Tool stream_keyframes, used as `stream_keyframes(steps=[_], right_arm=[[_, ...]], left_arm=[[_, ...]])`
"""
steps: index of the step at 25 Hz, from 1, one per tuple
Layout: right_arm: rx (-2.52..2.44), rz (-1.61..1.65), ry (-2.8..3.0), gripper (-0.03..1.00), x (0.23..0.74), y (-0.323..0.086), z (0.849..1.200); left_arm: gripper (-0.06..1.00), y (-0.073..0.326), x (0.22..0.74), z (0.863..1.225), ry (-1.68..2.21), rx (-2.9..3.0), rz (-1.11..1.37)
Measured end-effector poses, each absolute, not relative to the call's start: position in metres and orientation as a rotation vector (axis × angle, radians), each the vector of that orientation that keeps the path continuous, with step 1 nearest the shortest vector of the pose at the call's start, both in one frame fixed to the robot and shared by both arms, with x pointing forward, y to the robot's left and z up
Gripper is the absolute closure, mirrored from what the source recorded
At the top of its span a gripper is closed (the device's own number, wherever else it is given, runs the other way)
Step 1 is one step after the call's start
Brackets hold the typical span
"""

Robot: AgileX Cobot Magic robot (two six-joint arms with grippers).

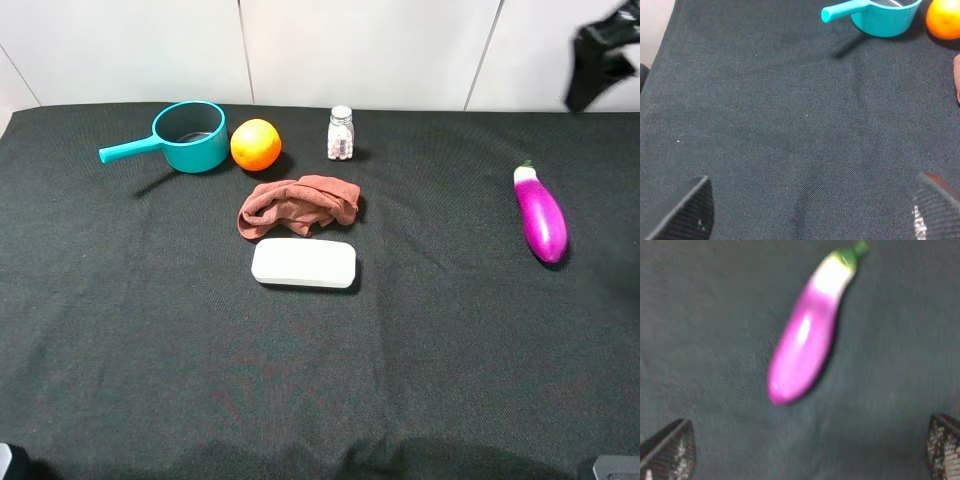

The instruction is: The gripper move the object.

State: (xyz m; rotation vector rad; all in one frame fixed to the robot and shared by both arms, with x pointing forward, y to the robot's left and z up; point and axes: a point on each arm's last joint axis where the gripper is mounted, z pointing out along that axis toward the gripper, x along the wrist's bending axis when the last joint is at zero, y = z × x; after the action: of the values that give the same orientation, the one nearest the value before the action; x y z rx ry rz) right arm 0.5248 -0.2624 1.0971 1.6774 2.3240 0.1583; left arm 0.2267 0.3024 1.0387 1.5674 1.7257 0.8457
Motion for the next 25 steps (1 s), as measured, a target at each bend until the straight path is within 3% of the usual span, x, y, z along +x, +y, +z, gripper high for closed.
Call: stream_keyframes(steps=[11, 25], right_arm=[[2.034, 0.171, 1.989, 0.27, 0.435, -0.338, 1.097], [2.091, 0.324, 1.749, 0.27, 0.330, -0.324, 1.071]], left_arm=[[0.12, 0.302, 0.227, 1.039, 1.726, 1.567, 0.846], [0.12, 0.302, 0.227, 1.039, 1.726, 1.567, 0.846]])
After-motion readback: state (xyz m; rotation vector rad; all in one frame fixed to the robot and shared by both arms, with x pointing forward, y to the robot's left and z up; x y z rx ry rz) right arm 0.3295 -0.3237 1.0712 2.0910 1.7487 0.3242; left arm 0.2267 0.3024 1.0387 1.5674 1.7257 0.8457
